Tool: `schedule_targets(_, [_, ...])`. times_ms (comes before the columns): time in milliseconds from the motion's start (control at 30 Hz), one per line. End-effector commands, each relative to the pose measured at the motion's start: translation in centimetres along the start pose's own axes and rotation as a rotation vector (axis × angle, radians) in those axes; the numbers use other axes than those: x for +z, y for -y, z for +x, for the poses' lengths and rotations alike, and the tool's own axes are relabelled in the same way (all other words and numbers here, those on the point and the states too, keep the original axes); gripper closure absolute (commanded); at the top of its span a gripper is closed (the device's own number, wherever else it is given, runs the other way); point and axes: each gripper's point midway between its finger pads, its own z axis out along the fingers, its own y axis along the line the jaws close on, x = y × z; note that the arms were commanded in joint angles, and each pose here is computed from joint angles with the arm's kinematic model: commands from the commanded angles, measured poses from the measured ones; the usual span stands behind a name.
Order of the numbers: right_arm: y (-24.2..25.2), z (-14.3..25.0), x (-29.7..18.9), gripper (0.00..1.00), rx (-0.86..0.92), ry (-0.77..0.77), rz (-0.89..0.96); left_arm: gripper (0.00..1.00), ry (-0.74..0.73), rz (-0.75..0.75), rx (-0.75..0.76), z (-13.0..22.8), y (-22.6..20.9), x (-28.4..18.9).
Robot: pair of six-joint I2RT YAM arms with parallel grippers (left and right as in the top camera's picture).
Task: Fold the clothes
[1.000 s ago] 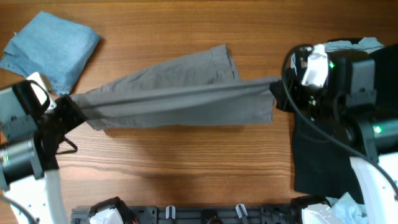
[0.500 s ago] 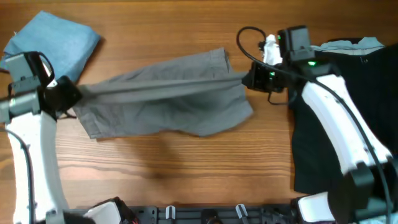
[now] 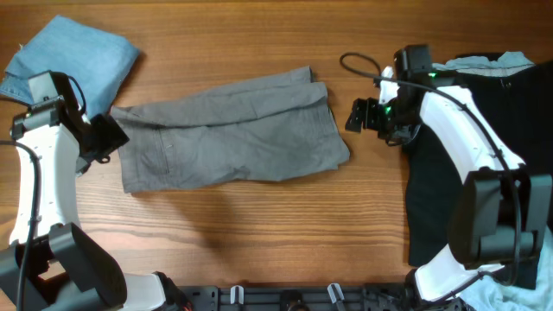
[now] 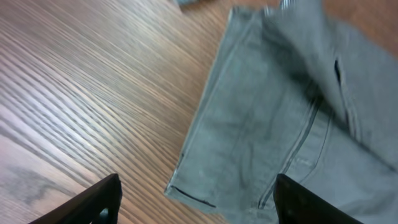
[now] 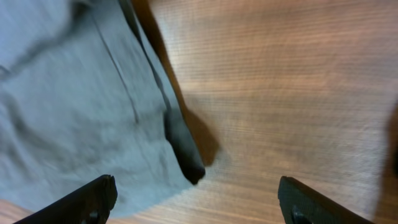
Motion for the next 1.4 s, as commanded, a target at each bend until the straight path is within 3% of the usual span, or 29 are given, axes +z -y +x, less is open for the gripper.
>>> schedule_targets(0, [-0.5,3.7,3.8,0.13,-0.073,-0.123,-0.041,0.28,-0.126,0.044,0.035,3.5,0.4,2.9])
schedule_targets(167, [-4.5,6.2,6.8,0.15,-0.159,-0.125,-0.257,0.26,-0.204,0.146,0.089,5.6,1.9,4.4])
schedule_targets(233, [-5.9,6.2,7.4,0.48,-0.193,-0.103,-0.304,0.34,-0.202,0.149,0.109,5.5,2.1,4.8])
schedule_targets(267, [-5.4,5.9,7.7,0.88,-0.171,-0.089,-0.262,0.39,-0.209,0.158,0.11,5.7,2.3,5.0])
schedule_targets(300, [-3.5,5.3,7.8,0.96,-0.117,-0.072,-0.152,0.4,-0.213,0.165,0.114,5.8,2.6,5.0])
schedule_targets(333, [0.3,4.6,7.3,0.96,-0.013,-0.046,0.045,0.39,-0.216,0.167,0.126,5.9,2.9,5.1])
schedule_targets(400, [5.0,3.4,4.7,0.96,0.116,-0.005,0.264,0.36,-0.22,0.17,0.155,6.2,3.5,5.1])
schedule_targets(467, [6.7,2.4,2.1,0.95,0.196,0.022,0.291,0.26,-0.22,0.183,0.222,6.7,4.7,5.0])
schedule_targets(500, [6.5,2.5,1.5,0.89,0.209,0.013,0.262,0.24,-0.217,0.213,0.271,7.0,5.8,4.9])
schedule_targets(533, [6.4,2.7,1.3,0.59,0.199,0.005,0.252,0.23,-0.203,0.244,0.324,7.1,7.0,4.8])
schedule_targets(567, [6.4,2.9,1.1,0.43,0.194,0.0,0.256,0.23,-0.168,0.269,0.391,6.9,8.4,4.7])
schedule_targets(700, [5.6,2.2,-1.1,0.38,0.18,0.075,0.239,0.22,-0.028,0.321,0.558,5.3,11.8,4.5])
schedule_targets(800, [4.5,1.7,-3.3,0.31,0.157,0.144,0.205,0.25,0.044,0.261,0.563,3.5,11.4,4.8])
schedule_targets(933, [0.1,0.9,-3.8,0.27,-0.083,0.169,-0.022,0.24,0.147,0.232,0.587,1.2,11.8,4.7])
schedule_targets(1000, [-0.2,-0.1,-4.0,0.26,-0.088,0.209,-0.034,0.36,0.142,0.291,0.582,1.5,12.8,4.5])
schedule_targets(1033, [-0.3,-0.6,-4.1,0.25,-0.072,0.226,-0.038,0.41,0.13,0.294,0.544,1.7,12.8,4.5])
schedule_targets(1067, [-0.4,-1.2,-4.2,0.22,-0.073,0.251,-0.043,0.36,0.111,0.295,0.469,1.8,12.7,4.6])
schedule_targets(1133, [-0.6,-2.2,-4.5,0.18,-0.088,0.296,-0.043,0.35,0.087,0.295,0.385,2.0,12.5,4.6])
schedule_targets(1167, [-0.8,-3.0,-4.7,0.18,-0.097,0.328,-0.048,0.27,0.066,0.292,0.316,2.3,12.4,4.7])
schedule_targets(1200, [-1.0,-3.4,-4.9,0.17,-0.088,0.345,-0.059,0.2,0.022,0.281,0.149,2.7,11.9,4.8])
schedule_targets(1233, [-1.0,-3.4,-4.9,0.17,-0.078,0.344,-0.06,0.2,0.003,0.276,0.073,2.8,11.6,4.9])
schedule_targets(1333, [-0.9,-3.3,-4.8,0.16,-0.081,0.341,-0.058,0.47,-0.024,0.289,-0.084,2.6,11.3,4.9])
schedule_targets(1367, [-0.9,-3.3,-4.8,0.17,-0.081,0.341,-0.058,0.49,-0.029,0.293,-0.127,2.4,11.2,4.9])
